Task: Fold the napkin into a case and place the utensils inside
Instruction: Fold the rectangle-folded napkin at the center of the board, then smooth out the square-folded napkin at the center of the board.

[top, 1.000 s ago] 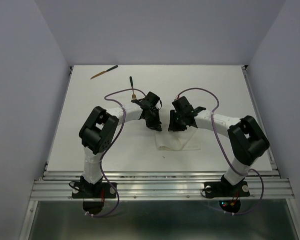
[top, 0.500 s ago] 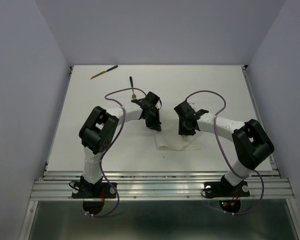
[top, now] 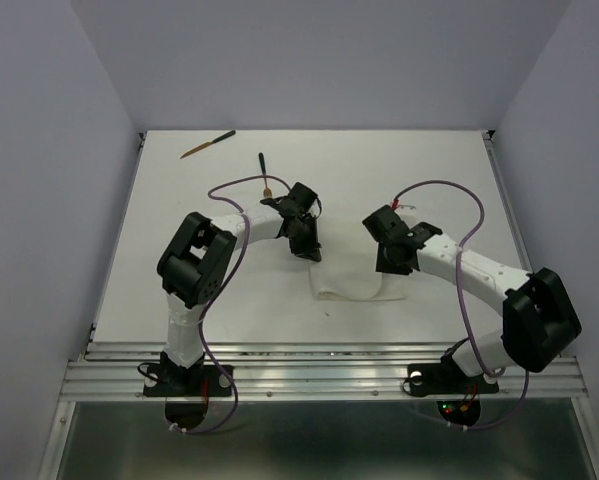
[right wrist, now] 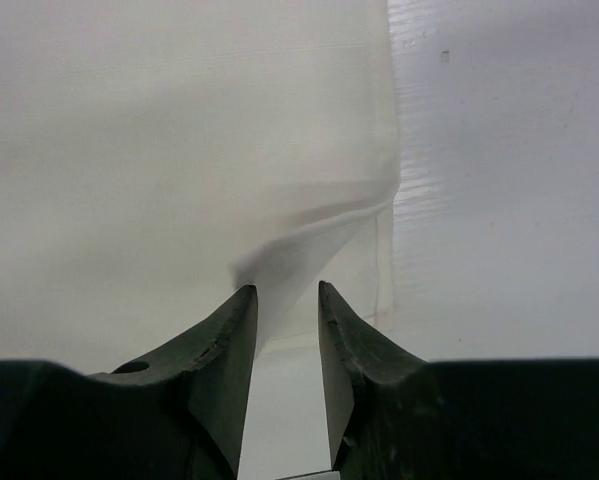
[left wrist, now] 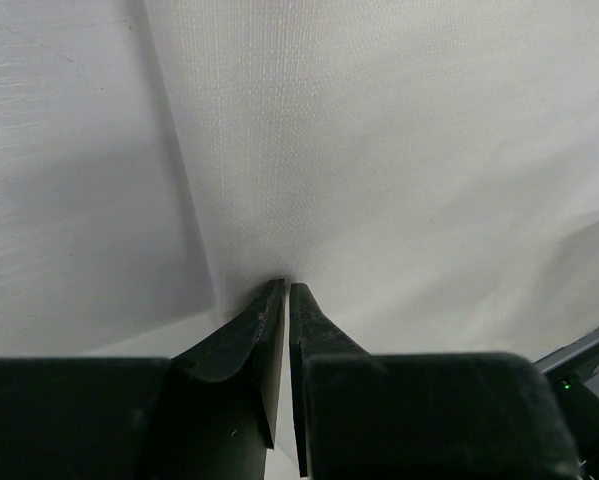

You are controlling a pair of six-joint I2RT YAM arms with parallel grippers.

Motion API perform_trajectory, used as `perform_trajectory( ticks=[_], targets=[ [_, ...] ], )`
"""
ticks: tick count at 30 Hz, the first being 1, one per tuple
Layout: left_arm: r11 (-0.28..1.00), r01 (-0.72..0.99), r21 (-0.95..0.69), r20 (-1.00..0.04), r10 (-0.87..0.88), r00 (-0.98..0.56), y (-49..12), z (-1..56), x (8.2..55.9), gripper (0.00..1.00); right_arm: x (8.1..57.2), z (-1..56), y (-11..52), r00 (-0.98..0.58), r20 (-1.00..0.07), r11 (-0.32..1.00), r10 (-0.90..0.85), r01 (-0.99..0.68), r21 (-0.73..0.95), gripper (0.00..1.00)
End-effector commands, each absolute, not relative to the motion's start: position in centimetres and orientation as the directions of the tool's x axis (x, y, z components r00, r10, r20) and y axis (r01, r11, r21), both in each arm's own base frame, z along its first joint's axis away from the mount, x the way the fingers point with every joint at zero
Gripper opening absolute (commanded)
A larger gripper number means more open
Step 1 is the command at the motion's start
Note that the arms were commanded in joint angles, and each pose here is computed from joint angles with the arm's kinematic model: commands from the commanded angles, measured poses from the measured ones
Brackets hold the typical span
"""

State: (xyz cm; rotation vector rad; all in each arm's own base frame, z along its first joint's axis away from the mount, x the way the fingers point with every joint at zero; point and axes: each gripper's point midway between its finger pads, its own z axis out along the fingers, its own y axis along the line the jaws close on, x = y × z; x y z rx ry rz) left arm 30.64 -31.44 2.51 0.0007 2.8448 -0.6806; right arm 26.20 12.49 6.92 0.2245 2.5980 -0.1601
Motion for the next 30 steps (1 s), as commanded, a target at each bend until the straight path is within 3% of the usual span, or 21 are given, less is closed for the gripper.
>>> perform_trajectory(
  ticks=[1, 8, 12, 19, 23, 30],
  targets=[
    [0.891, 0.074, -0.447, -0.232, -0.036, -0.972, -31.2, 3.2, 30.8, 0.19, 26.5, 10.1, 13.0, -0.799, -0.581, 0.978, 0.158, 0.207, -0.02, 0.38],
    [0.888, 0.08, -0.452, -0.238, -0.033, -0.971, -31.2, 3.6, 30.7, 0.19, 25.7, 10.9, 21.8, -0.783, -0.592, 0.932, 0.19, -0.046, 0.36, 0.38],
    [0.885, 0.086, -0.458, -0.25, -0.036, -0.968, -31.3, 4.3, 30.8, 0.19, 24.9, 9.1, 21.9, -0.802, -0.575, 0.945, 0.16, -0.044, 0.324, 0.38],
    [0.893, 0.092, -0.441, -0.254, -0.025, -0.967, -31.1, 4.0, 31.0, 0.19, 24.3, 5.8, 16.7, -0.795, -0.571, 0.979, 0.203, 0.149, 0.141, 0.34],
    [0.897, 0.091, -0.433, -0.24, -0.018, -0.971, -30.8, 3.3, 30.6, 0.19, 24.7, 4.6, 14.5, -0.786, -0.556, 0.963, 0.269, 0.236, 0.131, 0.33],
    [0.902, 0.082, -0.424, -0.204, -0.007, -0.979, -29.6, 2.0, 28.5, 0.19, 25.4, 1.7, 13.0, -0.807, -0.537, 0.966, 0.247, 0.246, 0.074, 0.32]
  ],
)
